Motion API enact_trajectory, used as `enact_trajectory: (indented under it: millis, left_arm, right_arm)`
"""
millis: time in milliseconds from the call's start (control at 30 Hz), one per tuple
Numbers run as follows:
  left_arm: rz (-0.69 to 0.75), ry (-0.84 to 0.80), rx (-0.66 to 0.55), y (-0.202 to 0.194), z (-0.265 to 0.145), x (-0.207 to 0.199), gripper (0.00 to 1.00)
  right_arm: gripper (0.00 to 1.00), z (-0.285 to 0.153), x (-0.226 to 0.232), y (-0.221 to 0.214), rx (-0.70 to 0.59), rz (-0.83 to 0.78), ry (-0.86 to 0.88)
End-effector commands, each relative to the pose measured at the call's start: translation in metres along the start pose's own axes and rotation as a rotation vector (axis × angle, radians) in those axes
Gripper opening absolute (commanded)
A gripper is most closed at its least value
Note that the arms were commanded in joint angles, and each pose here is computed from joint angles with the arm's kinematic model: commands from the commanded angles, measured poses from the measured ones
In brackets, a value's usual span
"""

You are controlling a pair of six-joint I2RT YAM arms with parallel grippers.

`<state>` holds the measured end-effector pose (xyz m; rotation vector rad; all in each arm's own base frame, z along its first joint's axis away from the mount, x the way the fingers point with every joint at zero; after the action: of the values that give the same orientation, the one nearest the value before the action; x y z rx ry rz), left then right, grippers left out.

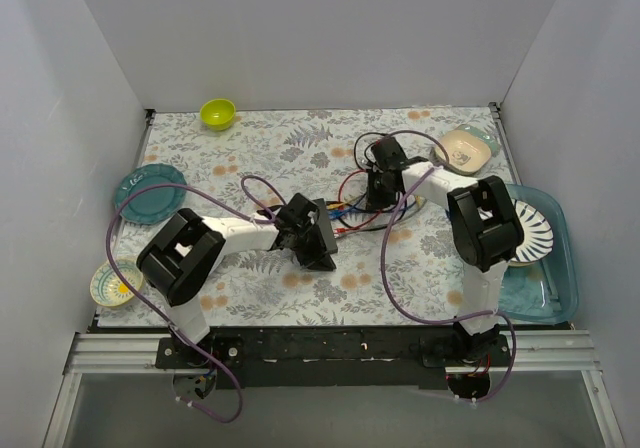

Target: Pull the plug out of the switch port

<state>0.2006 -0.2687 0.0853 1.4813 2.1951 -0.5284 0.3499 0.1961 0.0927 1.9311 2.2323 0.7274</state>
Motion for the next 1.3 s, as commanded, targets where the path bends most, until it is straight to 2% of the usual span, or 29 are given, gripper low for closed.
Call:
enact_trajectory:
  millis: [0, 167, 433, 633, 767, 933, 1000, 1100, 1133, 1200, 1267]
  left_arm:
    - [-0.133, 0.186, -0.023, 0.026, 0.019, 0.046, 0.14]
    - [-0.216, 0.176, -0.049, 0.060, 0.014, 0.051, 0.14]
    - [-0.226, 0.171, -0.135, 0.126, 0.011, 0.031, 0.15]
    - [-0.224, 0.141, -0.189, 0.175, 0.000, 0.004, 0.16]
    - [-0.274, 0.119, -0.238, 0.205, -0.017, 0.009, 0.16]
    - [-0.299, 0.074, -0.303, 0.229, -0.051, 0.011, 0.18]
    - [-0.306, 0.066, -0.333, 0.231, -0.066, 0.012, 0.21]
    - [-0.279, 0.019, -0.362, 0.219, -0.089, 0.006, 0.26]
    - [-0.269, -0.017, -0.369, 0.213, -0.100, 0.001, 0.27]
    - [-0.291, -0.037, -0.337, 0.198, -0.096, 0.010, 0.30]
    - [-0.295, -0.089, -0.307, 0.182, -0.097, 0.008, 0.30]
  right_arm:
    - [0.01, -0.014, 0.008, -0.065, 0.141, -0.037, 0.027]
    - [0.01, -0.028, 0.019, -0.106, 0.178, -0.074, 0.066]
    - [0.01, -0.041, 0.072, -0.116, 0.167, -0.113, 0.213]
    - [0.01, -0.031, 0.111, -0.102, 0.176, -0.172, 0.242]
    - [0.01, -0.028, 0.122, -0.085, 0.148, -0.190, 0.247]
    - [0.01, -0.062, 0.124, -0.044, 0.031, -0.220, 0.151]
    - [0.05, -0.090, 0.117, -0.026, -0.073, -0.219, 0.087]
    - [0.23, -0.125, 0.097, -0.011, -0.210, -0.211, -0.015]
    - [0.35, -0.124, 0.083, -0.012, -0.216, -0.197, -0.047]
    - [0.40, -0.129, 0.063, -0.012, -0.227, -0.157, -0.051]
    - [0.39, -0.114, 0.031, -0.020, -0.160, -0.064, -0.043]
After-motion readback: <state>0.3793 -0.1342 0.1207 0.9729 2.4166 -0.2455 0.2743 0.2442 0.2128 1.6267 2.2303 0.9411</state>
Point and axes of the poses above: each gripper's point midway between its finger pads, its own z axis out along the fingers, its own x axis along the line the jaws close on, y = z × x, the point moved 8 cm from there along -z, back along the fingers, and after that the axes turned 6 degrees about -z, right-handed, at the moved point
